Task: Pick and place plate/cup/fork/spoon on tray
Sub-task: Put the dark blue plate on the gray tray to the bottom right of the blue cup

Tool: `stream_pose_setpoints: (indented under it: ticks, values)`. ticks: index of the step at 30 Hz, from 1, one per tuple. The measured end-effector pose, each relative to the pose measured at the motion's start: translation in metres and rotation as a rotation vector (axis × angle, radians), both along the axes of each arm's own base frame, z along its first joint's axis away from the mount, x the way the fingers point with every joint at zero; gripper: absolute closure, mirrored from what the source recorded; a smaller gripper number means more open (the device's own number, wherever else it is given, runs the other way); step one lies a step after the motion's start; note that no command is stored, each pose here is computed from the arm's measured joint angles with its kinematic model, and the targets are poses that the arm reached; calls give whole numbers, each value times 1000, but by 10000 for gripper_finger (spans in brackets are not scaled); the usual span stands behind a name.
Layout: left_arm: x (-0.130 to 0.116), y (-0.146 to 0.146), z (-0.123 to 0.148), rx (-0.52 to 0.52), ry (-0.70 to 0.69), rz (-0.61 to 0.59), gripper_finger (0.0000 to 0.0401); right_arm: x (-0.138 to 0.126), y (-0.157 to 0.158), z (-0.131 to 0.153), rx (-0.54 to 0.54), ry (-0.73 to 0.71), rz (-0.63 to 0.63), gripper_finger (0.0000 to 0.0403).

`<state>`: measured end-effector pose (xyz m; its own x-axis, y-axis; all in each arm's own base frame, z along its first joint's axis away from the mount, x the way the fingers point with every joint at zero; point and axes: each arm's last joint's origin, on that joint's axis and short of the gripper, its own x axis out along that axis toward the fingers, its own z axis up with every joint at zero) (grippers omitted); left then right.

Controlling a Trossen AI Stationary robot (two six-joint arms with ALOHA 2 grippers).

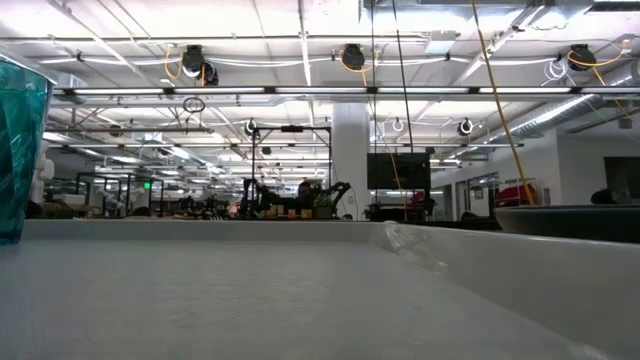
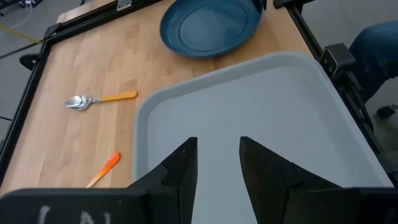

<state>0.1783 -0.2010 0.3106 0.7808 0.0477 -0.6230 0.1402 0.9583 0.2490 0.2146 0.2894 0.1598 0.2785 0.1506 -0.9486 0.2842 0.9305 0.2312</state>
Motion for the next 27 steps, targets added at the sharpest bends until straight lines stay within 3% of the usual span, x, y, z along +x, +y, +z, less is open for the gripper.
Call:
stream_pose_setpoints:
  ticks: [9,19,27]
  values:
    - [0,0,0,0,0,0,279,4,-3,7,-28,31,-28,398]
    - [0,0,0,1,0,0,279,17,-11,66,-177,96,-93,401]
    - [0,0,0,8,1,-5,279,29,-22,90,-237,78,-66,401]
